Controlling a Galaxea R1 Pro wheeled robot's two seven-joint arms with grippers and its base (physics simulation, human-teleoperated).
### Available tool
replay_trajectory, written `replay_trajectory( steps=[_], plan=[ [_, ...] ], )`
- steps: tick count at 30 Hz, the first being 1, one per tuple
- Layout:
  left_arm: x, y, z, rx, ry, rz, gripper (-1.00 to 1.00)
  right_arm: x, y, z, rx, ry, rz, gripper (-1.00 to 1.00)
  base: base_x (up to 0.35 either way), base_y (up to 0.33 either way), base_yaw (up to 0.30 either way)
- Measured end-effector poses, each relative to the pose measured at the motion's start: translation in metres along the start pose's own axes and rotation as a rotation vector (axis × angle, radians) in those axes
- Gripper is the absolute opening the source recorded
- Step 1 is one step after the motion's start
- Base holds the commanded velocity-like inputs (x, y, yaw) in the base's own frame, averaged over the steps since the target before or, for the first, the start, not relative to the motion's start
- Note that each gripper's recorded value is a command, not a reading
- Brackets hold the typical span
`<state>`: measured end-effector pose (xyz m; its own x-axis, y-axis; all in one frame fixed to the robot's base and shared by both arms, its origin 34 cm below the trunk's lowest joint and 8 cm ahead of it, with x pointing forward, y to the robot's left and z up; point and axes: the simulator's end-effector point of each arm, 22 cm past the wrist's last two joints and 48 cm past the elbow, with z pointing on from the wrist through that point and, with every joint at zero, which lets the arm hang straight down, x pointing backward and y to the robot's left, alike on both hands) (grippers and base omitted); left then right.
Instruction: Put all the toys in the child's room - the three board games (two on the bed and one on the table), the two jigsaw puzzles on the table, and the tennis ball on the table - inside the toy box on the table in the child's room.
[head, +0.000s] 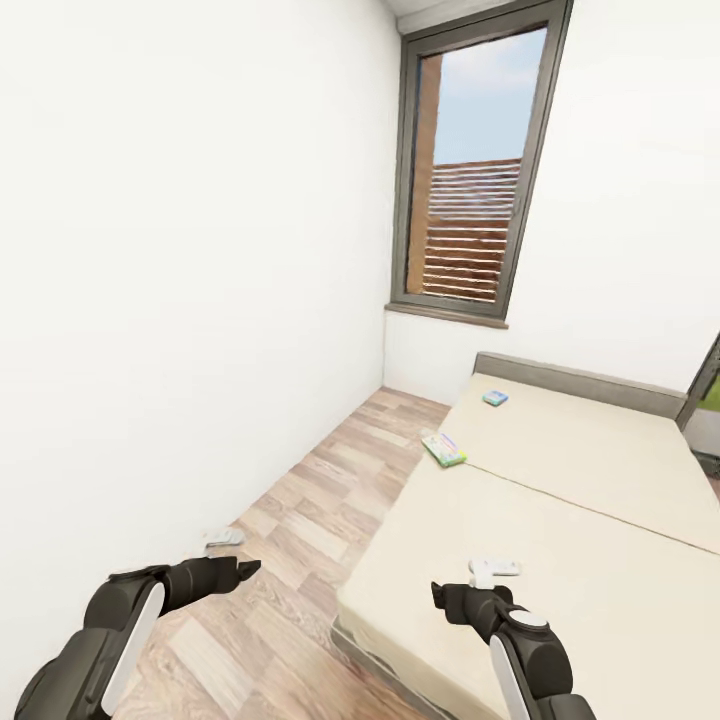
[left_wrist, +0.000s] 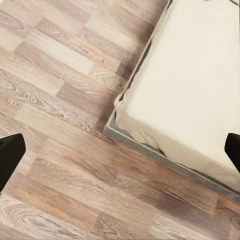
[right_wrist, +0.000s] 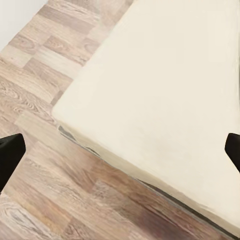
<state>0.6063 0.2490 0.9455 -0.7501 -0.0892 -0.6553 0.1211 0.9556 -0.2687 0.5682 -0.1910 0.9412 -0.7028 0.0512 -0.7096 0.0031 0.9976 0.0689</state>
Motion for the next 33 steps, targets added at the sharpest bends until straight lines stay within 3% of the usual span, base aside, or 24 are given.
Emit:
replay_trajectory(
  steps=[33],
  plan=[
    [0.001, 0.0019, -0.0004, -0.003, 0.005, -0.004, 1.0, 0.0023, -0.0003, 0.0013, 0.001, 0.005, 0.002, 1.0, 0.144, 0.271, -0.28]
  ],
)
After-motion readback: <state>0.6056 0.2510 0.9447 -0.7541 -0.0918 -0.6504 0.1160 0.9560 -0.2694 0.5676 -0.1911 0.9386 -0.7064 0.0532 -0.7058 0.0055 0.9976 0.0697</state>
